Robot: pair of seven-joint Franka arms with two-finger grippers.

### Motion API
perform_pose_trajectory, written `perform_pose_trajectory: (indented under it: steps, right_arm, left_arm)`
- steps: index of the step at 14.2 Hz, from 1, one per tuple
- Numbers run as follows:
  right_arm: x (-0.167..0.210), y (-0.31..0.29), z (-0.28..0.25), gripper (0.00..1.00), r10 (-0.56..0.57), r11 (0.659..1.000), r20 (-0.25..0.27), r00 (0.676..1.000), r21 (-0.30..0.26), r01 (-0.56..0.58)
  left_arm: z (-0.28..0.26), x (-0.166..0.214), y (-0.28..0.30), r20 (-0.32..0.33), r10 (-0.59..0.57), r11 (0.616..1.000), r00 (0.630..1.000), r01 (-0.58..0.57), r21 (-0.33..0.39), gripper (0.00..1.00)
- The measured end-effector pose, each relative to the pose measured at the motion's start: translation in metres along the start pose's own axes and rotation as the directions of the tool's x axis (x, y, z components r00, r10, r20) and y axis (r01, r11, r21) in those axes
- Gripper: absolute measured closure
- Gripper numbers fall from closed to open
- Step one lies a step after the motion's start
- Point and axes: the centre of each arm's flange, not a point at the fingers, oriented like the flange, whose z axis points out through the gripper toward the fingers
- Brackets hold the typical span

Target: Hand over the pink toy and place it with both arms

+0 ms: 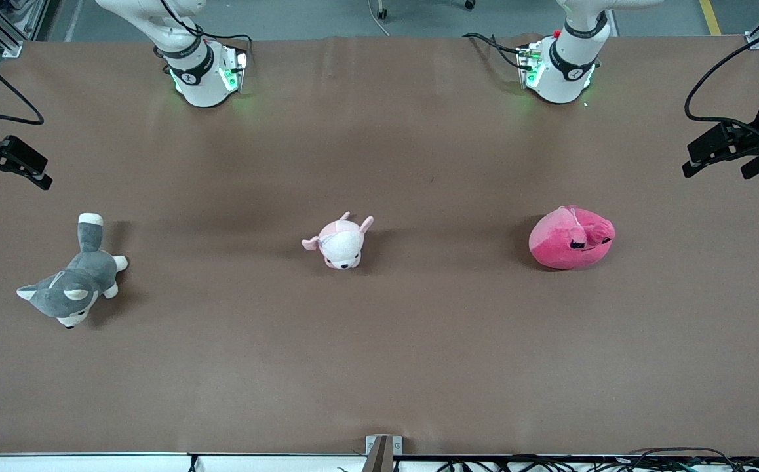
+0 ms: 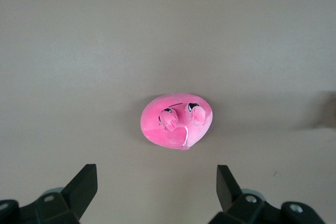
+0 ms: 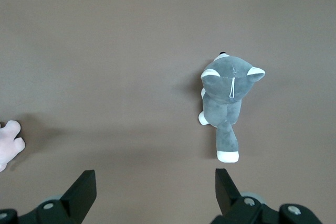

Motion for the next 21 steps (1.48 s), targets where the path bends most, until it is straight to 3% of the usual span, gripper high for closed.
perform_pose_trajectory:
  steps: [4,7,14,17,21]
  right_arm:
    - [-0.001,0.000,0.000,0.00,0.000,1.000,0.008,1.000,0.000,0.000]
    - [-0.005,0.002,-0.005,0.00,0.005,1.000,0.038,0.999,0.002,-0.005]
    - [-0.003,0.002,-0.027,0.00,0.006,1.000,0.008,1.000,0.000,-0.006]
    - [-0.003,0.002,-0.026,0.00,0.008,1.000,0.014,1.000,0.003,-0.008]
    - [-0.006,-0.002,-0.020,0.00,0.001,1.000,0.061,0.998,0.013,-0.002]
  left_arm:
    - [0.000,0.001,0.001,0.001,-0.019,0.997,1.000,0.019,-0.080,0.00]
    - [0.017,0.006,-0.009,0.042,-0.042,0.995,0.998,0.046,-0.093,0.00]
    - [0.134,0.024,-0.011,0.230,-0.059,0.998,0.971,0.063,-0.012,0.00]
    - [0.188,0.021,-0.008,0.239,-0.075,0.997,0.968,0.071,0.023,0.00]
    - [0.239,0.010,0.000,0.231,-0.107,0.994,0.967,0.101,0.037,0.00]
